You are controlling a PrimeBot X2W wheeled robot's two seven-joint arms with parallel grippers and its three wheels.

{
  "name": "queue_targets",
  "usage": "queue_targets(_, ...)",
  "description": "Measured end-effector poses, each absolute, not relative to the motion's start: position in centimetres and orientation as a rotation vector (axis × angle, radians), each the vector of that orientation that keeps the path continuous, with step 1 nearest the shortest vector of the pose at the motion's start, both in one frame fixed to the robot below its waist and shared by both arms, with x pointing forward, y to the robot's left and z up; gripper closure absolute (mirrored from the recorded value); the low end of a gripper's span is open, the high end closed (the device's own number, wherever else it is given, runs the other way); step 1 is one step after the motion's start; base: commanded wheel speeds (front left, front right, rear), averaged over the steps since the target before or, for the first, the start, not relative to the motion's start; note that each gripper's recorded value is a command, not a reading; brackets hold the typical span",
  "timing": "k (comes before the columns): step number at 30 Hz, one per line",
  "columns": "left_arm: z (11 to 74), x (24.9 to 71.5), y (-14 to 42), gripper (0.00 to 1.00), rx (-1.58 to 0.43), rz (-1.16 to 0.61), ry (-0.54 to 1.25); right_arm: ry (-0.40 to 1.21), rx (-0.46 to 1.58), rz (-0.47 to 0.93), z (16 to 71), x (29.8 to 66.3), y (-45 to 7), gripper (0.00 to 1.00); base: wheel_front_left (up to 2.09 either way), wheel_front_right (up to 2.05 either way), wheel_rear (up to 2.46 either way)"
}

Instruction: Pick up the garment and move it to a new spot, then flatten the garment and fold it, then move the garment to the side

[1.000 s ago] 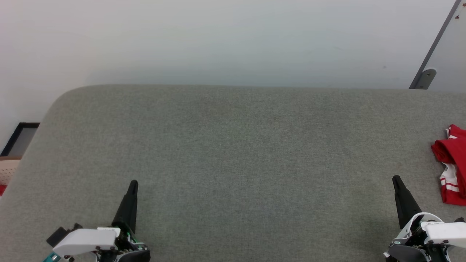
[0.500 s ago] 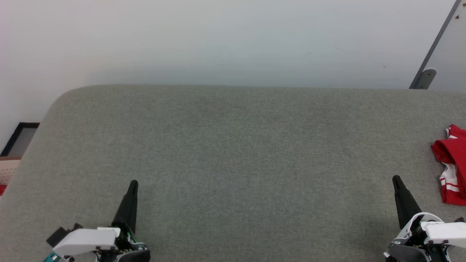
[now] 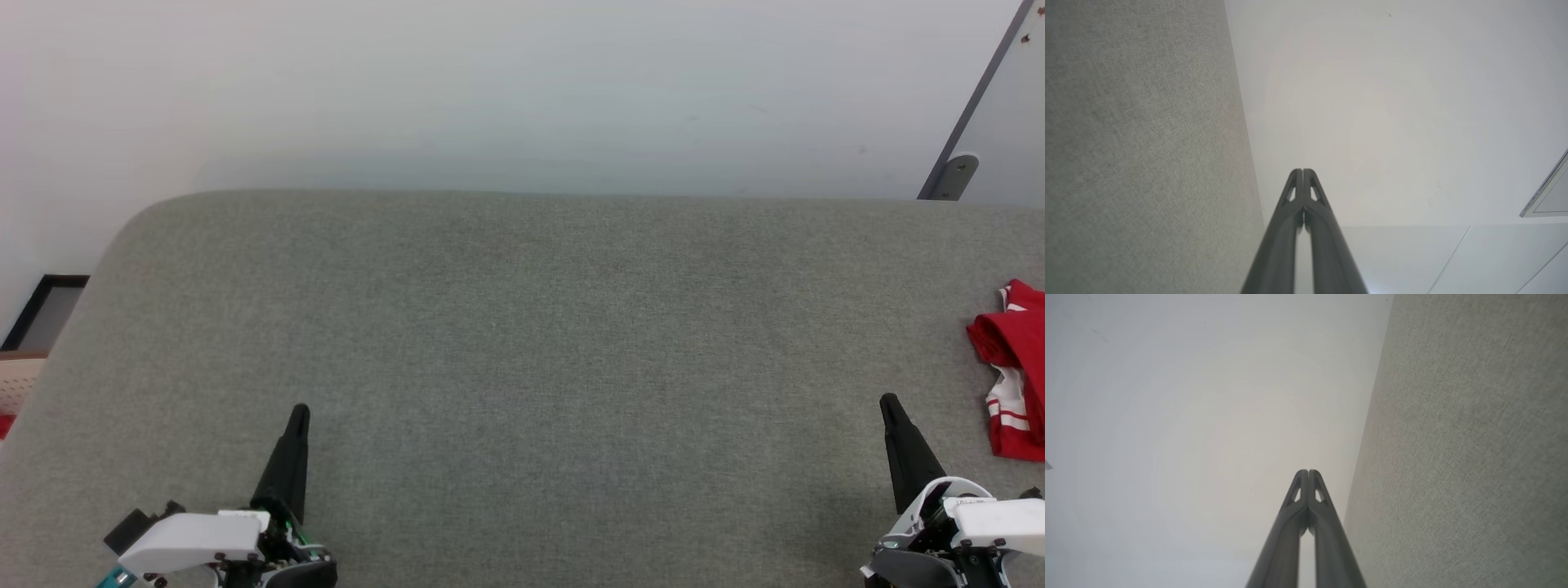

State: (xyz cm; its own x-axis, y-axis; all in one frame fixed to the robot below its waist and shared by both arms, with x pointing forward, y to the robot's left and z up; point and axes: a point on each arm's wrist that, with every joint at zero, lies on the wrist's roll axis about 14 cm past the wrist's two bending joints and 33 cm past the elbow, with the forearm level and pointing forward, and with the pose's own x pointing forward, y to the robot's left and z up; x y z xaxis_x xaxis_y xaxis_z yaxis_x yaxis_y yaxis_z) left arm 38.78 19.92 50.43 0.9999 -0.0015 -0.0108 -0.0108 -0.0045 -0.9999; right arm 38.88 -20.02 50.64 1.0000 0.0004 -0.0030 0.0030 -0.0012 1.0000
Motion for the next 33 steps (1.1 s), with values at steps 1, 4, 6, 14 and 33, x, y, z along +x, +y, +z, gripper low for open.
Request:
queue_targets(1,50.43,38.79,19.93,1.00,-1.575,0.008,0.010,0.003,1.572,-0.002,50.64,38.89,-20.02,1.00,0.00,0.00,0.00)
queue_targets(4,50.43,38.78,19.92,1.00,-1.575,0.007,0.010,0.003,1.572,-0.002,50.64,38.88,-20.02,1.00,0.00,0.00,0.00)
queue_targets(6,50.43,38.78,19.93,1.00,-1.575,0.008,0.009,0.003,1.572,-0.002,50.64,38.88,-20.02,1.00,0.00,0.00,0.00)
queue_targets(14,50.43,38.79,19.93,1.00,-1.575,0.008,0.010,0.003,1.572,-0.002,50.63,38.89,-20.02,1.00,0.00,0.00,0.00)
queue_targets(33,50.43,38.78,19.92,1.00,-1.575,0.007,0.010,0.003,1.572,-0.002,50.64,38.89,-20.02,1.00,0.00,0.00,0.00)
